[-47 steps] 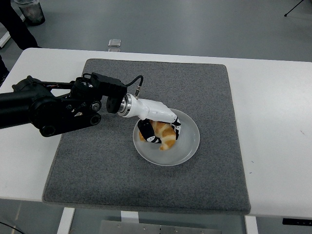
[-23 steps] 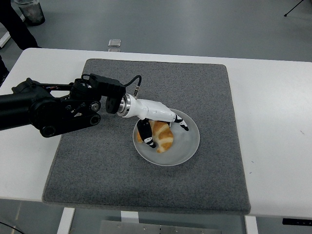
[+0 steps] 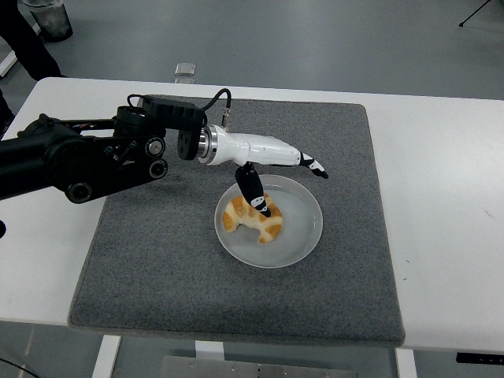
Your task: Place the bread on the plate
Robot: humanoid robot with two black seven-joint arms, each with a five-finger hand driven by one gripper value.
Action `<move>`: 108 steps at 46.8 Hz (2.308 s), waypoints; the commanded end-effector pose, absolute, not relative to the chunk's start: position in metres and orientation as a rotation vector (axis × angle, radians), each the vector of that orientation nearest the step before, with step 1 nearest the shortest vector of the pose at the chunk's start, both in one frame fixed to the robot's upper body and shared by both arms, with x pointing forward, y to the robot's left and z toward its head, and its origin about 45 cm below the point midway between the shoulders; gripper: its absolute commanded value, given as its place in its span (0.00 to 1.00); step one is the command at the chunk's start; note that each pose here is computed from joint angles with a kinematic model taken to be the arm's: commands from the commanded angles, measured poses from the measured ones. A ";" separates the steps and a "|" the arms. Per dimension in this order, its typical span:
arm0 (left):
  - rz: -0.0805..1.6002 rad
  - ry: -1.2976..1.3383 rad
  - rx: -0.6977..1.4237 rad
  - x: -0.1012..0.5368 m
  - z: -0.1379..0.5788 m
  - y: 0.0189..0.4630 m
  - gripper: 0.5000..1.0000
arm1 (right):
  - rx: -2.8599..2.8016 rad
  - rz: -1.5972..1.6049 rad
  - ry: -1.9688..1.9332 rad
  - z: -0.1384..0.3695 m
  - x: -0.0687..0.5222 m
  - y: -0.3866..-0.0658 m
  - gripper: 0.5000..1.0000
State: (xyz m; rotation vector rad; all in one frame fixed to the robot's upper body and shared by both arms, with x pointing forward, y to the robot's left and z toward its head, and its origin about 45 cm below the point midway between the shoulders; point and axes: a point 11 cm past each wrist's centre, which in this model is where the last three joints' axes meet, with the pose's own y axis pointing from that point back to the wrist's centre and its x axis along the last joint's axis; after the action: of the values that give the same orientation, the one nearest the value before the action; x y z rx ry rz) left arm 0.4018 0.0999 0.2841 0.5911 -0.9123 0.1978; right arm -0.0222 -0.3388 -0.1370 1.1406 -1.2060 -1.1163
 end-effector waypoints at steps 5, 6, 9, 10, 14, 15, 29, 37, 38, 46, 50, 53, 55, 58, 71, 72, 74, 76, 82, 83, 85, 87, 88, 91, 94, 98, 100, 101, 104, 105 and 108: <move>0.286 -0.854 0.503 0.411 0.309 0.099 0.98 | 1.141 -1.116 -1.206 -0.137 -0.022 -0.339 0.90; 0.295 -0.844 0.491 0.411 0.311 0.099 0.98 | 1.141 -1.116 -1.206 -0.137 -0.022 -0.339 0.90; 0.332 -0.818 0.460 0.415 0.320 0.101 0.98 | 1.141 -1.116 -1.206 -0.137 -0.022 -0.339 0.90; 0.347 -0.807 0.450 0.417 0.322 0.103 0.98 | 1.141 -1.116 -1.206 -0.137 -0.022 -0.339 0.90; 0.419 -0.743 0.398 0.427 0.333 0.110 0.98 | 1.141 -1.116 -1.206 -0.137 -0.022 -0.339 0.90; 0.441 -0.723 0.382 0.430 0.336 0.112 0.98 | 1.141 -1.116 -1.206 -0.137 -0.022 -0.339 0.90; 0.799 -0.291 0.114 0.478 0.357 0.167 0.99 | 1.141 -1.116 -1.206 -0.137 -0.022 -0.339 0.90; 1.045 -0.061 -0.038 0.505 0.357 0.217 0.99 | 1.141 -1.116 -1.206 -0.137 -0.022 -0.339 0.90; 1.064 -0.034 -0.060 0.507 0.358 0.222 0.99 | 1.141 -1.116 -1.206 -0.137 -0.022 -0.339 0.90; 1.190 0.160 -0.231 0.515 0.362 0.257 0.99 | 1.141 -1.116 -1.206 -0.137 -0.022 -0.339 0.91; 1.242 0.222 -0.279 0.518 0.356 0.274 0.99 | 1.141 -1.116 -1.206 -0.137 -0.022 -0.339 0.90; 1.273 0.269 -0.322 0.518 0.351 0.284 0.99 | 1.141 -1.116 -1.206 -0.137 -0.022 -0.339 0.90; 1.288 0.297 -0.347 0.517 0.346 0.289 0.99 | 1.141 -1.116 -1.206 -0.137 -0.022 -0.339 0.90; 1.307 0.332 -0.367 0.514 0.336 0.295 0.99 | 1.141 -1.116 -1.206 -0.137 -0.022 -0.339 0.90; 1.428 0.477 -0.391 0.504 0.290 0.313 0.99 | 1.141 -1.116 -1.206 -0.137 -0.022 -0.339 0.90; 1.431 0.486 -0.394 0.503 0.288 0.314 0.99 | 1.141 -1.116 -1.206 -0.137 -0.022 -0.339 0.90; 1.441 0.505 -0.399 0.501 0.282 0.316 0.99 | 1.141 -1.116 -1.206 -0.137 -0.022 -0.339 0.90; 1.445 0.516 -0.399 0.500 0.279 0.317 0.99 | 1.141 -1.116 -1.206 -0.137 -0.022 -0.339 0.90; 1.456 0.544 -0.385 0.494 0.263 0.318 0.99 | 1.141 -1.116 -1.206 -0.137 -0.022 -0.339 0.90; 1.459 0.549 -0.378 0.493 0.259 0.318 0.99 | 1.141 -1.116 -1.206 -0.137 -0.022 -0.339 0.90; 1.461 0.558 -0.374 0.492 0.255 0.318 0.99 | 1.141 -1.116 -1.206 -0.137 -0.022 -0.339 0.90; 1.468 0.564 -0.370 0.490 0.250 0.319 0.99 | 1.141 -1.116 -1.206 -0.137 -0.022 -0.339 0.90; 1.474 0.566 -0.367 0.490 0.248 0.320 0.99 | 1.141 -1.116 -1.206 -0.137 -0.022 -0.339 0.90; 1.472 0.574 -0.363 0.489 0.244 0.318 0.99 | 1.141 -1.116 -1.206 -0.137 -0.022 -0.339 0.90; 1.473 0.578 -0.360 0.488 0.241 0.318 0.99 | 1.141 -1.116 -1.206 -0.137 -0.022 -0.339 0.90; 1.473 0.578 -0.358 0.487 0.240 0.318 0.98 | 1.141 -1.116 -1.206 -0.137 -0.022 -0.339 0.90; 1.473 0.576 -0.356 0.487 0.240 0.318 0.98 | 1.141 -1.116 -1.206 -0.137 -0.022 -0.339 0.90; 1.473 0.576 -0.352 0.487 0.239 0.318 0.98 | 1.142 -1.119 -1.209 -0.137 -0.022 -0.339 0.90; 1.474 0.580 -0.350 0.486 0.237 0.318 0.98 | 1.143 -1.118 -1.208 -0.137 -0.022 -0.339 0.90; 1.475 0.581 -0.349 0.486 0.236 0.318 0.98 | 1.143 -1.118 -1.208 -0.137 -0.022 -0.339 0.90; 1.478 0.586 -0.345 0.484 0.233 0.319 0.99 | 1.143 -1.117 -1.206 -0.137 -0.022 -0.339 0.90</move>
State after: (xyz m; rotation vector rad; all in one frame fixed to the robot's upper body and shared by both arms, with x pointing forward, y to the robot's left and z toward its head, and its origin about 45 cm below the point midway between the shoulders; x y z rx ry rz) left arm 0.4852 0.3183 0.2354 -0.3479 0.5821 1.4756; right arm -0.0221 -0.3387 -0.1370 1.1421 -1.2070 -1.1170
